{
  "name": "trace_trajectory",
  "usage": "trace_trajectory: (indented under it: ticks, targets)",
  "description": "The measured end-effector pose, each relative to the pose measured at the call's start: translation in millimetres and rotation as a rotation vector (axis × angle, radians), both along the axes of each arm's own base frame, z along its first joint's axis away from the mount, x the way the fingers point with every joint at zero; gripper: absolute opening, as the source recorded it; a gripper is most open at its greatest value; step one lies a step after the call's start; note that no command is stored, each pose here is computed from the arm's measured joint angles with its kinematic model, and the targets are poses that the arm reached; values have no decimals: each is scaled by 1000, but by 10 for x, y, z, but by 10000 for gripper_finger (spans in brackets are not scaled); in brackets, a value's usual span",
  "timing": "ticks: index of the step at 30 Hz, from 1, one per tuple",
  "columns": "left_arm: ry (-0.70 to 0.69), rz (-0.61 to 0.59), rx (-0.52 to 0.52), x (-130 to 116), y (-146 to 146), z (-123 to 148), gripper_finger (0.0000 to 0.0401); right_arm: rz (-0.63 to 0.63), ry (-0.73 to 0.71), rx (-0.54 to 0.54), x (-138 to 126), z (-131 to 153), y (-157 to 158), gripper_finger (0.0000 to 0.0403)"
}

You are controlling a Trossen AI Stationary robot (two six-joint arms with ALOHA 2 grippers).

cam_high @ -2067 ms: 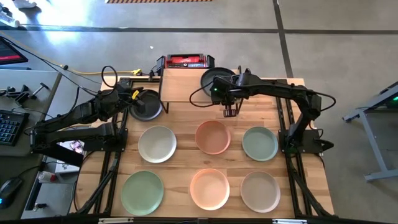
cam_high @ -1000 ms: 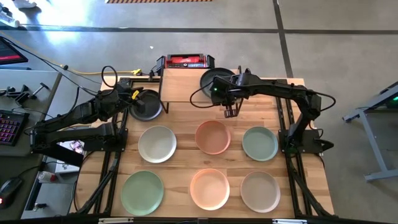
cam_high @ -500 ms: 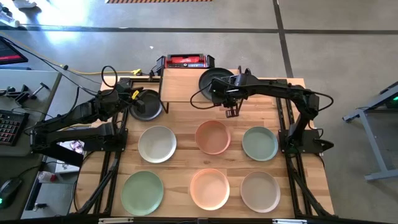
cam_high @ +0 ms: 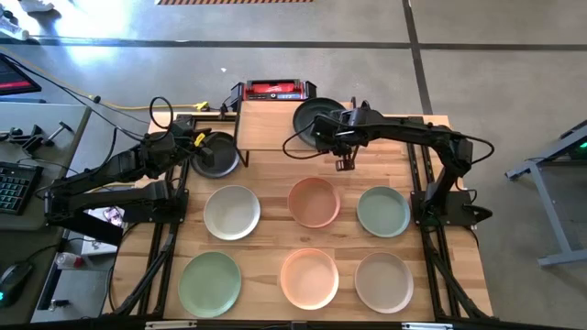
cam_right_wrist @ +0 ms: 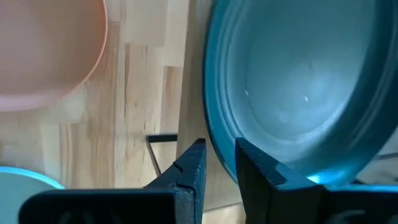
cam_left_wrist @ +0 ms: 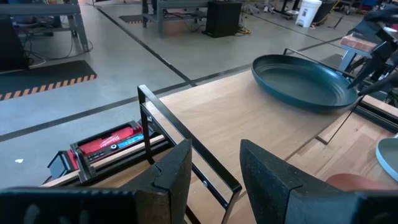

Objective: Place and stack plates onto a shelf
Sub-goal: Stack the top white plate on the top of the black plate on the shelf

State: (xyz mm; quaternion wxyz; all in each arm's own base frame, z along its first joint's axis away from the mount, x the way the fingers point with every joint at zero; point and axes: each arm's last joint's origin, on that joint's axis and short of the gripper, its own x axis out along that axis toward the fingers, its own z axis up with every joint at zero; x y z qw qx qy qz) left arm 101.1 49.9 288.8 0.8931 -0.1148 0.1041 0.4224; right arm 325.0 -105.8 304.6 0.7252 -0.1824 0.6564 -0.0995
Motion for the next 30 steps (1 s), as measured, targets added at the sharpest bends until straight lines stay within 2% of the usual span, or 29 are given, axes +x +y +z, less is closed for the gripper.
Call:
trace_trajectory:
  ticks: [6, 9, 15, 21, 25, 30]
  targets:
    - [-29, 4, -28, 2, -1, -2, 126, -49, -48, 3, -98, 138, 52, 62]
    - [-49, -43, -79, 10, -16, -17, 126, -72, -82, 19, -139, 202, 97, 62]
    - [-96, -220, -271, 33, -77, -73, 126, -133, -167, 131, -172, 281, 225, 62]
    - [-141, -317, -465, 85, -112, -115, 126, -209, -224, 292, -150, 285, 345, 62]
    - [-70, -331, -616, 113, -129, -224, 126, -252, -242, 346, -130, 284, 432, 62]
    - [98, -253, -753, 113, -132, -405, 126, -315, -260, 371, -109, 284, 550, 62]
